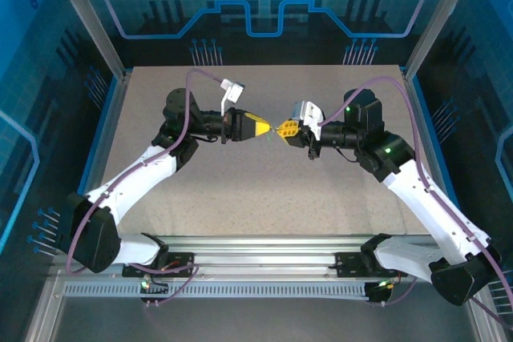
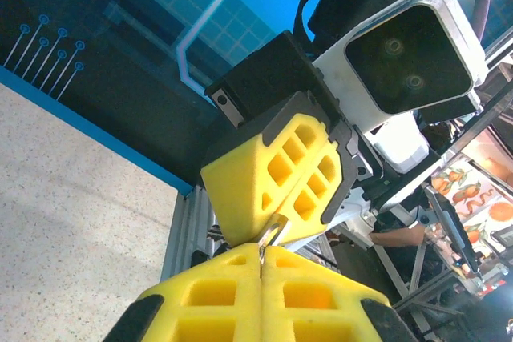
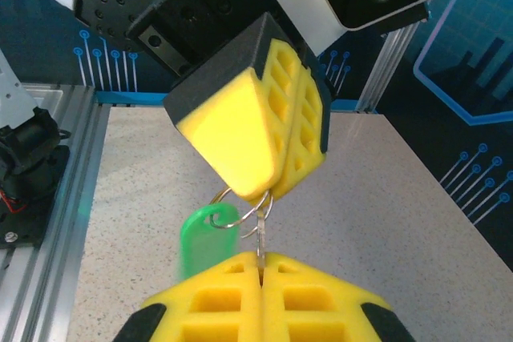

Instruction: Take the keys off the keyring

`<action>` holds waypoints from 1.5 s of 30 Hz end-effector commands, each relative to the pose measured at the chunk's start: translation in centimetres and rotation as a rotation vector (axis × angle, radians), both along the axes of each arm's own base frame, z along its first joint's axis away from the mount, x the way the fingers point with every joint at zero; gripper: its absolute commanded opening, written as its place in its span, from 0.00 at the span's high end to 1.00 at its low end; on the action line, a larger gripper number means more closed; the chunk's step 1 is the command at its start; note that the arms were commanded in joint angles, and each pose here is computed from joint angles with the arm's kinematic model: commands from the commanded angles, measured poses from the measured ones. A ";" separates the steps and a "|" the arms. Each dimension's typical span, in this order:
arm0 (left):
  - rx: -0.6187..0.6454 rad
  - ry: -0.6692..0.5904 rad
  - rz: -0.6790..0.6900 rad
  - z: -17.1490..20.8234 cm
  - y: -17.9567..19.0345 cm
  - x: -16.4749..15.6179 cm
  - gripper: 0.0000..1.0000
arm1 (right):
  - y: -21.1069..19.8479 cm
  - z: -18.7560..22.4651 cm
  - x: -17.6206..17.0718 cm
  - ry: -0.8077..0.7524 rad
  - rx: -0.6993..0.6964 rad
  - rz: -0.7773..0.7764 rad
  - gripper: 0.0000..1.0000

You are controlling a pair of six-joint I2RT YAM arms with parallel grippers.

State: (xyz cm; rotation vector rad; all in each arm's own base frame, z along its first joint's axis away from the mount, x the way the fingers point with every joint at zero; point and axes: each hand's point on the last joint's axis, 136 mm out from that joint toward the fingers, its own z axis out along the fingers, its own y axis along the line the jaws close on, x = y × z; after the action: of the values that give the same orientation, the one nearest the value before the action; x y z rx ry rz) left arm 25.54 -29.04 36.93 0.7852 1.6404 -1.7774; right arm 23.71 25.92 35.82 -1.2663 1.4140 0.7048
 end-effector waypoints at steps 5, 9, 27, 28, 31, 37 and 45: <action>-0.065 -0.025 0.015 1.8 -0.1 0.8 1.00 | -0.1 0.8 -0.6 -0.092 0.025 -0.020 1.00; -0.094 -0.010 0.012 2.0 0.1 1.1 1.00 | -0.2 0.7 -0.9 -0.110 0.025 -0.023 1.00; -0.084 -0.009 0.062 1.9 0.6 1.7 1.00 | 0.7 -0.8 -2.2 -0.166 -0.023 -0.003 1.00; -0.085 -0.008 0.065 2.0 0.7 1.7 1.00 | 0.8 -1.0 -2.2 -0.169 -0.032 -0.006 1.00; -0.086 -0.013 0.072 2.1 0.8 1.7 1.00 | 0.8 -1.2 -1.9 -0.192 -0.044 -0.038 1.00; -0.081 -0.011 0.102 1.9 1.1 1.8 1.00 | 1.0 -1.5 -1.4 -0.239 -0.062 -0.103 1.00; -0.019 0.008 0.198 0.0 2.0 2.8 1.00 | 0.9 -2.3 -1.0 -0.168 -0.059 -0.133 1.00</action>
State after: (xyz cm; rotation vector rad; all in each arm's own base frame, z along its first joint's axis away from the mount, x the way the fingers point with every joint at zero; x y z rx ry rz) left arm 28.01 -27.75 37.71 0.6225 1.6192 -1.7347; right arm 22.41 26.92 33.17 -1.2776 1.3553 0.4600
